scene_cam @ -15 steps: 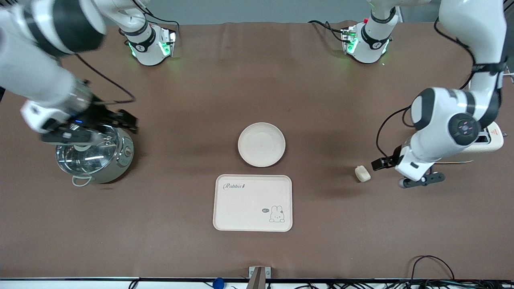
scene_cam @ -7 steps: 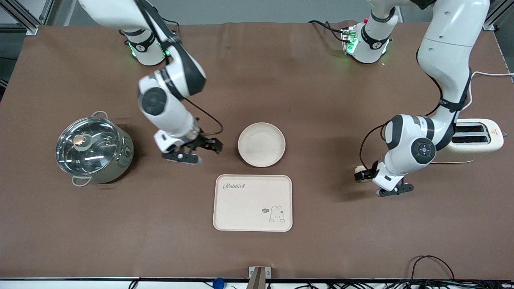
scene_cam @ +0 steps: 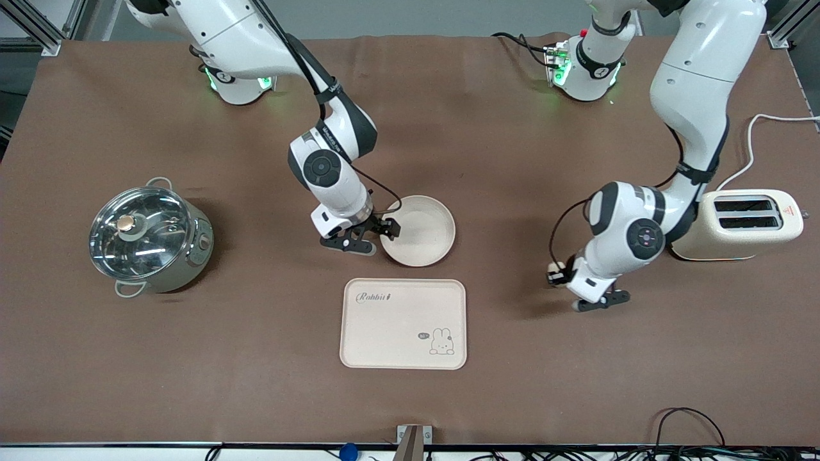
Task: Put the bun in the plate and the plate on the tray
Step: 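Grasp the cream bun with the left gripper and lift it, then lower the bun onto the plate while the right gripper grasps the rim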
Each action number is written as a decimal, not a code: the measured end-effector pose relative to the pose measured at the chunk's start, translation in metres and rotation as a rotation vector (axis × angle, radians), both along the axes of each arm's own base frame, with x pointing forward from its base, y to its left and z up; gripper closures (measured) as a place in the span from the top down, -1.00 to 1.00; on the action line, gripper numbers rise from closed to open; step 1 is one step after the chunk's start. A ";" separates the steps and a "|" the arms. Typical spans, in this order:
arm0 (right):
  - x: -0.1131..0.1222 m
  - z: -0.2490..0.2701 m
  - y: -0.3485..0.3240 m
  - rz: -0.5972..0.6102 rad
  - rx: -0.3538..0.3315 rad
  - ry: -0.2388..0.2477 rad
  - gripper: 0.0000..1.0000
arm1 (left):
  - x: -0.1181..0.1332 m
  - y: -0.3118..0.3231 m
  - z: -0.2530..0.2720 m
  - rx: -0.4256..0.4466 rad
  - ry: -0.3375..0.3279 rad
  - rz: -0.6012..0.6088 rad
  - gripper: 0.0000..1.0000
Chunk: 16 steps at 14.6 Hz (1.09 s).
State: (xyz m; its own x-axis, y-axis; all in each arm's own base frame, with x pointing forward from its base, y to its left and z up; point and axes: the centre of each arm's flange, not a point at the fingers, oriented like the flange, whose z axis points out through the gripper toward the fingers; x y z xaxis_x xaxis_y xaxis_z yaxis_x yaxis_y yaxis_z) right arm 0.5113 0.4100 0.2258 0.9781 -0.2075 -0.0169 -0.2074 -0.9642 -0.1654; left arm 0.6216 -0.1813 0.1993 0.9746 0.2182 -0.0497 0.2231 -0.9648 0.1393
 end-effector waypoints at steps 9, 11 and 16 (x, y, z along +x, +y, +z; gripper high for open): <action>-0.015 -0.011 0.010 0.028 -0.019 0.025 0.84 | -0.105 -0.263 0.071 -0.076 0.078 0.088 -0.37; -0.016 -0.016 0.009 0.028 -0.024 0.030 0.75 | -0.130 -0.303 0.053 -0.069 0.110 0.104 -0.36; -0.017 -0.029 0.003 0.023 -0.037 0.037 0.22 | -0.124 -0.299 0.001 -0.028 0.151 0.131 -0.30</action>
